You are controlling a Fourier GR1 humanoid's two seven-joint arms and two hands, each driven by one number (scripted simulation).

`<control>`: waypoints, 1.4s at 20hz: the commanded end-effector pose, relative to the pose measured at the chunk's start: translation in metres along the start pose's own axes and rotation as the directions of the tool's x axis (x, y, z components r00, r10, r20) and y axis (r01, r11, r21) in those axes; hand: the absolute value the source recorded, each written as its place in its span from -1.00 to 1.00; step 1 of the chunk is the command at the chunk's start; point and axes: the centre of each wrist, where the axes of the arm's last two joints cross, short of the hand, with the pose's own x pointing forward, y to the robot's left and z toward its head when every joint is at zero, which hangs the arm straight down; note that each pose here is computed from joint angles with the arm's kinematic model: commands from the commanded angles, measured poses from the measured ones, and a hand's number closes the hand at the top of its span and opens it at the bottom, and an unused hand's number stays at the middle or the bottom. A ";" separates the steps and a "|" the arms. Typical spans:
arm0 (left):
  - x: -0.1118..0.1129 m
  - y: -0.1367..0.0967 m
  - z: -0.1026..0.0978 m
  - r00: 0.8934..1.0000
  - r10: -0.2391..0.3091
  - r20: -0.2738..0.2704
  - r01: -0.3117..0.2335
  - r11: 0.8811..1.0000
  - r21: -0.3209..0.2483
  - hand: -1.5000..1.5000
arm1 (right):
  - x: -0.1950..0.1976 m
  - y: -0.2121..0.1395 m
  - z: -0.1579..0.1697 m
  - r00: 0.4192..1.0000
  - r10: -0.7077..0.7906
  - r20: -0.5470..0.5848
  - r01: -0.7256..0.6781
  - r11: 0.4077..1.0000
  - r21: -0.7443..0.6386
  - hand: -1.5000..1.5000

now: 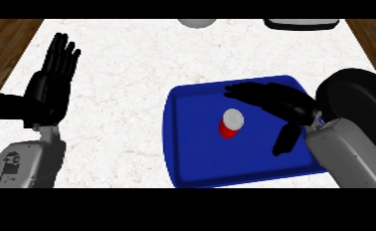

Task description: Pick the can from the tray and place it in the pot

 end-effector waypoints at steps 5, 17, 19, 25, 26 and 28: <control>0.002 -0.001 -0.005 1.000 -0.002 0.005 0.002 1.000 0.006 0.00 | 0.000 0.030 -0.001 0.999 0.034 0.001 -0.034 0.999 -0.026 -1.00; -0.003 0.006 -0.002 1.000 0.011 -0.021 -0.011 1.000 -0.004 0.00 | -0.004 0.061 -0.054 0.995 0.059 -0.085 -0.061 0.998 -0.016 -1.00; 0.005 0.005 -0.013 1.000 -0.001 -0.008 0.001 1.000 0.013 0.00 | 0.006 0.045 -0.052 0.997 0.058 -0.054 -0.059 0.998 -0.011 -1.00; -0.024 -0.002 0.005 1.000 0.002 -0.023 -0.002 1.000 -0.002 0.00 | 0.006 0.063 -0.078 0.998 0.043 -0.048 -0.042 0.999 0.031 -1.00; 0.000 -0.009 -0.006 1.000 -0.015 0.018 0.015 1.000 0.003 0.00 | 0.011 0.072 -0.071 0.999 0.026 -0.031 -0.025 0.999 0.021 -1.00; -0.013 0.009 0.002 1.000 -0.009 0.012 0.009 1.000 -0.002 0.00 | -0.002 0.067 -0.072 0.996 0.080 0.040 -0.081 0.996 0.040 1.00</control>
